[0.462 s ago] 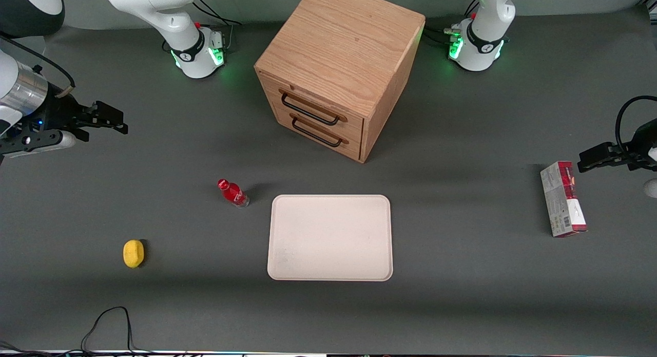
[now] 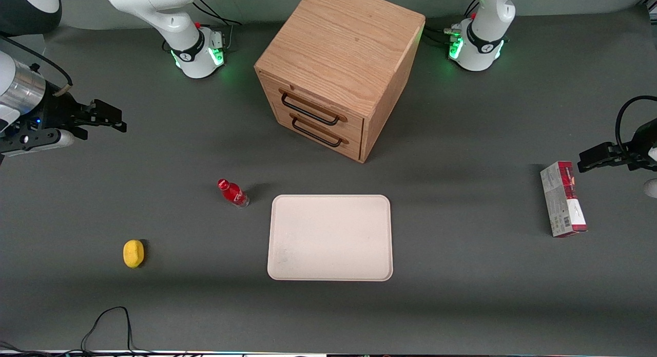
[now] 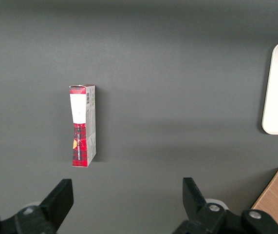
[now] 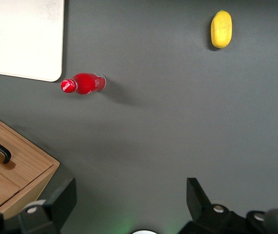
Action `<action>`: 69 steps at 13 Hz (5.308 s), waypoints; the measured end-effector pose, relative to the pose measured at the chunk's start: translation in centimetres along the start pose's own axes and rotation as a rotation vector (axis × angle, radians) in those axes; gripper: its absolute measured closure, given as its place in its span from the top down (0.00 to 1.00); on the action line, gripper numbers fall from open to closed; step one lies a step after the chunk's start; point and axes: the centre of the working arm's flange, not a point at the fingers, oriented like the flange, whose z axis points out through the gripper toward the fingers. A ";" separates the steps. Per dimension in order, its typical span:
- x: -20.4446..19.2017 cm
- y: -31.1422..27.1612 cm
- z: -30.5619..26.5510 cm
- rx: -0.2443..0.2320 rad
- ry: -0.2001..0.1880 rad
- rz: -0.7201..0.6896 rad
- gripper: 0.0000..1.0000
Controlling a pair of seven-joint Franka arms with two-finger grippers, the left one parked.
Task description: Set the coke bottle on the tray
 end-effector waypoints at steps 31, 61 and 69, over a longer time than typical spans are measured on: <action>6.4 -15.6 16.1 -0.047 -0.032 0.101 1.00; 8.4 -14.6 15.3 -0.056 -0.030 0.125 0.32; 6.9 -11.1 -1.9 -0.051 -0.093 0.180 0.32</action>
